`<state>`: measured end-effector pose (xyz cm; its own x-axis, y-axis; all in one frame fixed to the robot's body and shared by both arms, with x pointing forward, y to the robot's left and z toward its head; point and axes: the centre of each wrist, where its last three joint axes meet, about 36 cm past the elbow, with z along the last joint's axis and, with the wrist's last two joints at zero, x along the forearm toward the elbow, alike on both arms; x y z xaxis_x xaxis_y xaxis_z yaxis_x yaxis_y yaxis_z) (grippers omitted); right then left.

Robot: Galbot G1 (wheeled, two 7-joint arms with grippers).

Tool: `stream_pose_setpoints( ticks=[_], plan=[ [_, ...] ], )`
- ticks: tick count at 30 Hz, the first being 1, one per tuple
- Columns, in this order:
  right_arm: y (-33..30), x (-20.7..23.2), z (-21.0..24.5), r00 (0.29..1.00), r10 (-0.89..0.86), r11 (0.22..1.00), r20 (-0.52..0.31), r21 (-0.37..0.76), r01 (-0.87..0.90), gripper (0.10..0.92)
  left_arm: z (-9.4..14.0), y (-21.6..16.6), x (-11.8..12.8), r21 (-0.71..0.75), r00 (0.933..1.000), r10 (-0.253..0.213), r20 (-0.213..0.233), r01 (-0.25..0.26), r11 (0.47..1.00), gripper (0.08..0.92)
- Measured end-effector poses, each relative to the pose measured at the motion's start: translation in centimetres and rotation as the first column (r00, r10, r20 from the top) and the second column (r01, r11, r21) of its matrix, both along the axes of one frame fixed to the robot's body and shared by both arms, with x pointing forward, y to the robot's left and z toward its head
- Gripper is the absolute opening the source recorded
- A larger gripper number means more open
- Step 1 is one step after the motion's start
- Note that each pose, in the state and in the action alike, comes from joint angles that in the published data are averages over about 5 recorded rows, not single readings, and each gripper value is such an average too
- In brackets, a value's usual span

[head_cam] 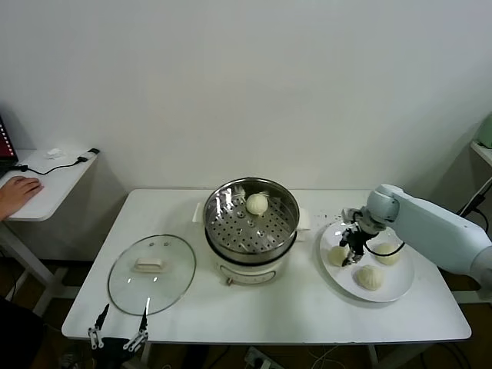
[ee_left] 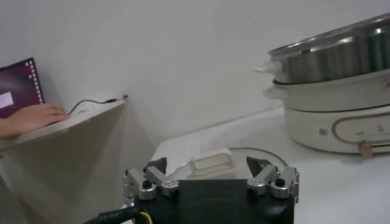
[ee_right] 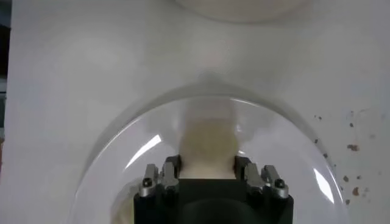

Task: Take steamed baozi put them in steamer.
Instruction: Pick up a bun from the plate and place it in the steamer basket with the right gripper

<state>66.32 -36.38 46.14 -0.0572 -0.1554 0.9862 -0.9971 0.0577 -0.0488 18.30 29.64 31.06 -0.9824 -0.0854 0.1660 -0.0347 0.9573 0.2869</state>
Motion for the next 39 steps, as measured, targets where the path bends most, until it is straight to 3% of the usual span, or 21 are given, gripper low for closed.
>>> stream_pose_setpoints(
  ticks=[7, 14, 25, 31, 39],
  plan=[
    [-0.9, 0.5, 4.0, 1.000, -0.006, 1.000, 0.030, 0.024, 0.006, 0.561, 0.1, 0.2, -0.2, 0.004, 1.0000, 0.001, -0.002, -0.001, 1.000, 0.823],
    [-0.1, 2.4, 12.4, 0.995, -0.022, 0.997, 0.095, 0.081, 0.014, 0.565, 0.4, -0.4, 0.0, -0.001, 0.9999, -0.013, 0.006, 0.013, 1.000, 0.823],
    [8.4, 5.0, 24.4, 0.984, -0.004, 0.976, 0.177, 0.216, -0.034, 0.568, 0.7, -1.6, 0.2, -0.022, 0.9988, -0.046, 0.017, 0.046, 0.999, 0.823],
    [15.9, 5.4, 26.2, 0.981, 0.048, 0.968, 0.189, 0.234, -0.092, 0.568, 1.0, -2.0, 0.6, -0.029, 0.9984, -0.053, 0.023, 0.053, 0.998, 0.823],
    [24.5, 5.1, 23.6, 0.978, 0.108, 0.967, 0.179, 0.208, -0.145, 0.568, 1.2, -2.6, 1.2, -0.030, 0.9968, -0.074, 0.031, 0.075, 0.997, 0.823]
  ],
)
